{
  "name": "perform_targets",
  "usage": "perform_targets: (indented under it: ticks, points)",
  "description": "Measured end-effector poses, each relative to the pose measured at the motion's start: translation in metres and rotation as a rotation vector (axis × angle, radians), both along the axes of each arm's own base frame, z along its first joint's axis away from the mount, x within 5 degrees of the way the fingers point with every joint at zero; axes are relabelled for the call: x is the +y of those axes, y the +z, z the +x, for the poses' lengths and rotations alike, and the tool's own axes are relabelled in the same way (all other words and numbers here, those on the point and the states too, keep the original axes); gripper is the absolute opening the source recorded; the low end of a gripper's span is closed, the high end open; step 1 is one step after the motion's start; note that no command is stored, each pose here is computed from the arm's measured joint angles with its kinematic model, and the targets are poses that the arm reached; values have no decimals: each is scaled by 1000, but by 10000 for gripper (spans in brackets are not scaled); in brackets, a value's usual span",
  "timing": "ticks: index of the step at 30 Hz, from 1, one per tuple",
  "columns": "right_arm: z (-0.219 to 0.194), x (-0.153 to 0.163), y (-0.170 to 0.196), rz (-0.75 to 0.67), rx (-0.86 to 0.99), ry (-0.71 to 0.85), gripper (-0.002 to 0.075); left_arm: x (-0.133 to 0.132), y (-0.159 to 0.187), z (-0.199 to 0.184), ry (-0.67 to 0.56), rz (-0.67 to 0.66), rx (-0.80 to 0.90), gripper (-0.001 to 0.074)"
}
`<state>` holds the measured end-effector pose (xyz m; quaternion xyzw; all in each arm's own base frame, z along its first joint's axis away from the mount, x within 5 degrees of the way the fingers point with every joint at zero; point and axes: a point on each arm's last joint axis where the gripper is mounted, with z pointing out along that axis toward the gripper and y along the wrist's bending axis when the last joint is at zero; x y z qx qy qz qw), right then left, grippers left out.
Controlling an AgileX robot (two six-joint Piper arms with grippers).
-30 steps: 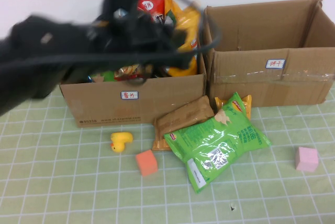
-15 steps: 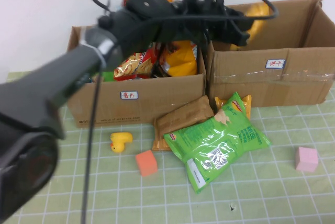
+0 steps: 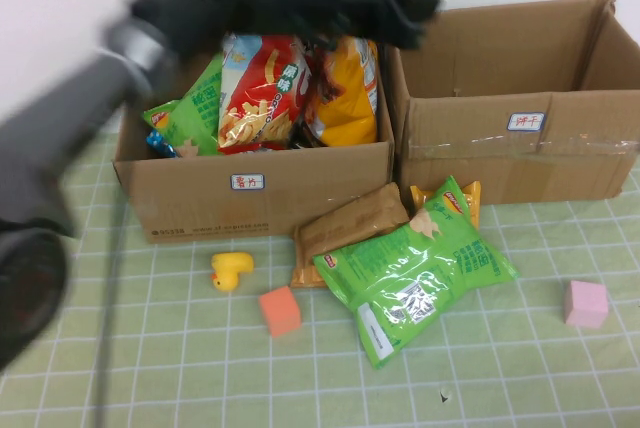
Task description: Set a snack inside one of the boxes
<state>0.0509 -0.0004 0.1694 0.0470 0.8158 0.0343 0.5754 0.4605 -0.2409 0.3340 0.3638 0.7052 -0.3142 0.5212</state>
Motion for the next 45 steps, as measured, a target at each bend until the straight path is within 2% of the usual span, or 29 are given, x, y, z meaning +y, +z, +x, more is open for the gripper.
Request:
perform_targets:
  ticks: [1, 3, 7, 12, 16, 20, 25, 29, 34, 39, 45]
  points:
    - [0, 0, 0, 0, 0, 0, -2, 21, 24, -9, -30, 42, -20, 55]
    - [0, 0, 0, 0, 0, 0, -2, 41, 44, -19, -36, 94, -14, 23]
    - [0, 0, 0, 0, 0, 0, -2, 75, 73, -47, -29, 281, 29, 5]
    - [0, 0, 0, 0, 0, 0, -2, 95, 92, -88, -21, 459, 79, 0]
    - [0, 0, 0, 0, 0, 0, -2, 105, 104, -127, -1, 450, 78, 0]
    - [0, 0, 0, 0, 0, 0, -2, 119, 116, -177, 67, 355, 7, 0]
    - [0, 0, 0, 0, 0, 0, -2, 132, 104, -234, 131, 210, -44, 0]
    - [0, 0, 0, 0, 0, 0, -2, 144, 87, -263, 193, 175, -62, 0]
    - [0, 0, 0, 0, 0, 0, -2, 161, 74, -295, 256, 250, -146, 0]
    - [0, 0, 0, 0, 0, -2, -2, 181, 58, -323, 373, 332, -167, 0]
    - [0, 0, 0, 0, 0, -2, -2, 201, 35, -352, 525, 304, -145, -1]
